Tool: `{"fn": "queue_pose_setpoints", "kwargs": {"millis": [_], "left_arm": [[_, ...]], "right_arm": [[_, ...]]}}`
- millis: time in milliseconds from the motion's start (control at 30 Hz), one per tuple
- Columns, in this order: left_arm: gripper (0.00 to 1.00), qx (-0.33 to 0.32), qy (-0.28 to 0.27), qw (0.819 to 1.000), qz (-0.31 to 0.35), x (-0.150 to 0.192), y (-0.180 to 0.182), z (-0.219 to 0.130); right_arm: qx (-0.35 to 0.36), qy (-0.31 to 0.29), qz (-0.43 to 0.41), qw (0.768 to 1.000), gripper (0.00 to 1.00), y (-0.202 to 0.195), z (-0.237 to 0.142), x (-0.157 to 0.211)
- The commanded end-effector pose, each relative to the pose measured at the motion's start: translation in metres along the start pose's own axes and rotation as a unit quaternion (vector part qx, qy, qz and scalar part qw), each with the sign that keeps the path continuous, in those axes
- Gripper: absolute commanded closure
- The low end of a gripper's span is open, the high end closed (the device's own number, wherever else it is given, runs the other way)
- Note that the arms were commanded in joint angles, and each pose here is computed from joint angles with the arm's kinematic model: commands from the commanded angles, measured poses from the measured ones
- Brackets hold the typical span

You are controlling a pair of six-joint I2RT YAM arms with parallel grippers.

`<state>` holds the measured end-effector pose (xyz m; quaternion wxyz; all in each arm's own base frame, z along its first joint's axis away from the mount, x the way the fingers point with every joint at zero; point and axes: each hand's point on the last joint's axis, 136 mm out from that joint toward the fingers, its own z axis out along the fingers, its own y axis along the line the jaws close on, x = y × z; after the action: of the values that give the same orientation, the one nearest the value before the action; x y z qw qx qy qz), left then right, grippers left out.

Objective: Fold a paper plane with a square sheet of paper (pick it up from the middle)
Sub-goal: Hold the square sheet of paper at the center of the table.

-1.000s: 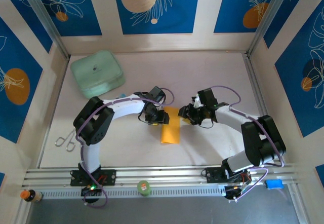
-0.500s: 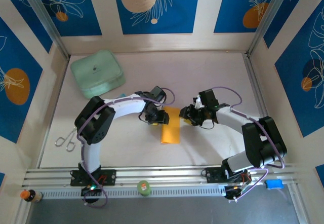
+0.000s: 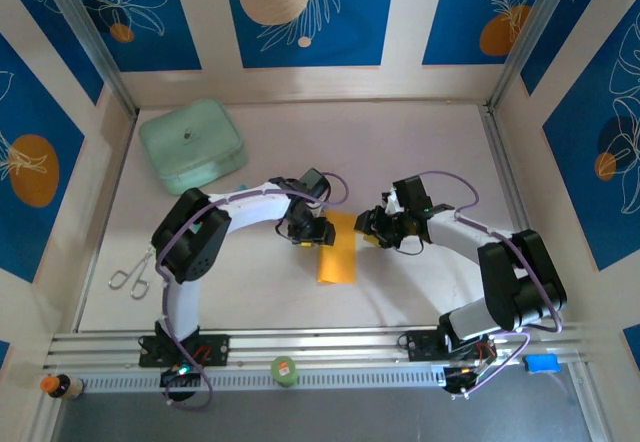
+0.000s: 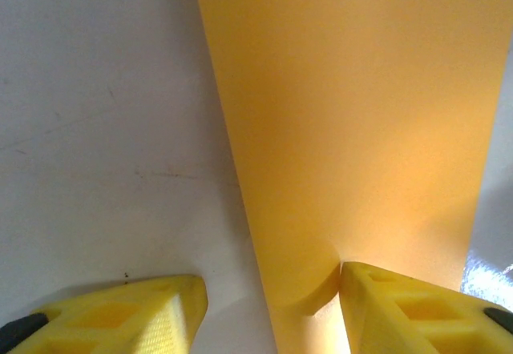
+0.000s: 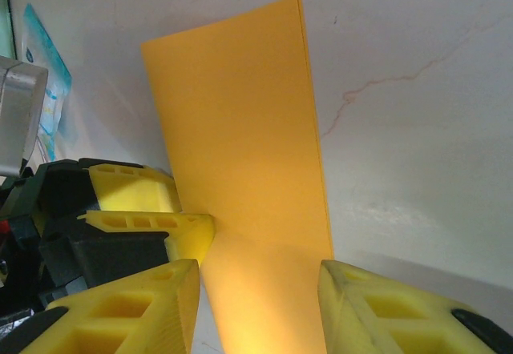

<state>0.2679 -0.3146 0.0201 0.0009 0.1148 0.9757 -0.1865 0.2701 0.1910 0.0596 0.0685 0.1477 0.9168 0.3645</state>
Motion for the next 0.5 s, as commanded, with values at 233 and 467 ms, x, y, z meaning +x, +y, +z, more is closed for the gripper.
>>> {"fn": "queue_pose_setpoints", "kwargs": {"millis": [233, 467], "left_arm": [[0.45, -0.057, 0.010, 0.998, -0.006, -0.0002, 0.0304, 0.0305], [0.45, -0.059, 0.014, 0.998, -0.011, 0.0017, 0.0324, 0.0329]], "right_arm": [[0.007, 0.005, 0.007, 1.000, 0.57, -0.0052, -0.0020, 0.0042], [0.008, 0.007, 0.008, 1.000, 0.57, -0.0060, -0.0012, 0.0046]]}}
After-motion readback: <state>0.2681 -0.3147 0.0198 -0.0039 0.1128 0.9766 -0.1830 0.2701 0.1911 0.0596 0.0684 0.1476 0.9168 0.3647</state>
